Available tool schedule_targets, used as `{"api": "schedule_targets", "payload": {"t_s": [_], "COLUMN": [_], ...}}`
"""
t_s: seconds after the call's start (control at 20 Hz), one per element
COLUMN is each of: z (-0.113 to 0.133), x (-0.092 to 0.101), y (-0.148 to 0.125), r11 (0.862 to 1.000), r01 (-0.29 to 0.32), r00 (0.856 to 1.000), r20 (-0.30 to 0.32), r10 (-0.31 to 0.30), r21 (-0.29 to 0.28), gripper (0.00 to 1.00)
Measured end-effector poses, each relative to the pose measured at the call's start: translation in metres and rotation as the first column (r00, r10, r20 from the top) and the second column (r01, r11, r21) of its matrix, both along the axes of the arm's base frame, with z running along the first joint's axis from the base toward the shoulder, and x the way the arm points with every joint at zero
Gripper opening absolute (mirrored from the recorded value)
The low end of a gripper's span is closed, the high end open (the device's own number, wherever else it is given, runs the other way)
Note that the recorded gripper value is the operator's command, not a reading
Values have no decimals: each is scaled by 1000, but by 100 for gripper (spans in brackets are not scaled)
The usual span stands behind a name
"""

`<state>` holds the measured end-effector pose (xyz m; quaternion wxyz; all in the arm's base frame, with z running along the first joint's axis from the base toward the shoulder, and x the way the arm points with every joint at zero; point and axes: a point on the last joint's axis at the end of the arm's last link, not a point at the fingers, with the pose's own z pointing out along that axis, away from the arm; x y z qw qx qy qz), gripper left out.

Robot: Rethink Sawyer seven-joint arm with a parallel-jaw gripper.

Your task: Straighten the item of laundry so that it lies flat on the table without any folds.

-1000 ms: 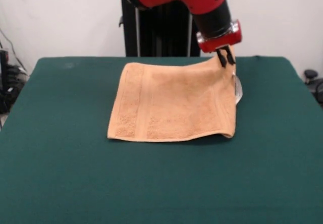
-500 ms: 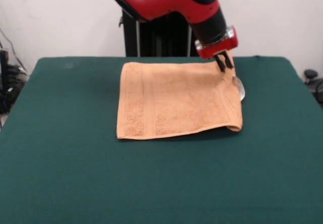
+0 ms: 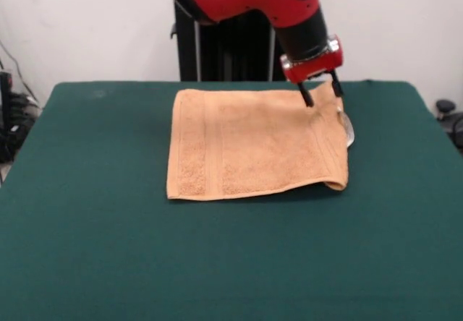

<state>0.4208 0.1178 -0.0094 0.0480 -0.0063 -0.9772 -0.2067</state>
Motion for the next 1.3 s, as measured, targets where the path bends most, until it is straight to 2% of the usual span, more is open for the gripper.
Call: {"api": "schedule_targets", "payload": {"t_s": [0.2, 0.35, 0.45, 0.6, 0.65, 0.75, 0.8, 0.95, 1.0, 1.3], "z": [15, 27, 37, 44, 47, 48, 47, 41, 34, 8], "x": [14, 19, 22, 27, 31, 34, 39, 47, 54, 76], "y": [-12, -28, -49, -68, -82, -91, -103, -118, -129, -152], "r11": [998, 989, 970, 948, 932, 922, 912, 901, 893, 870], "r01": [-9, -17, -12, 3, 19, 30, 49, 81, 107, 166], "r00": [999, 998, 996, 994, 993, 992, 991, 986, 979, 952], "r20": [44, 65, 82, 103, 116, 123, 137, 168, 202, 306], "r10": [12, 26, 33, 31, 25, 19, 8, -9, -18, -18], "r21": [-66, -148, -242, -317, -362, -385, -408, -426, -438, -464], "gripper": [100, 100, 100, 100, 100, 100, 100, 100, 100, 100]}}
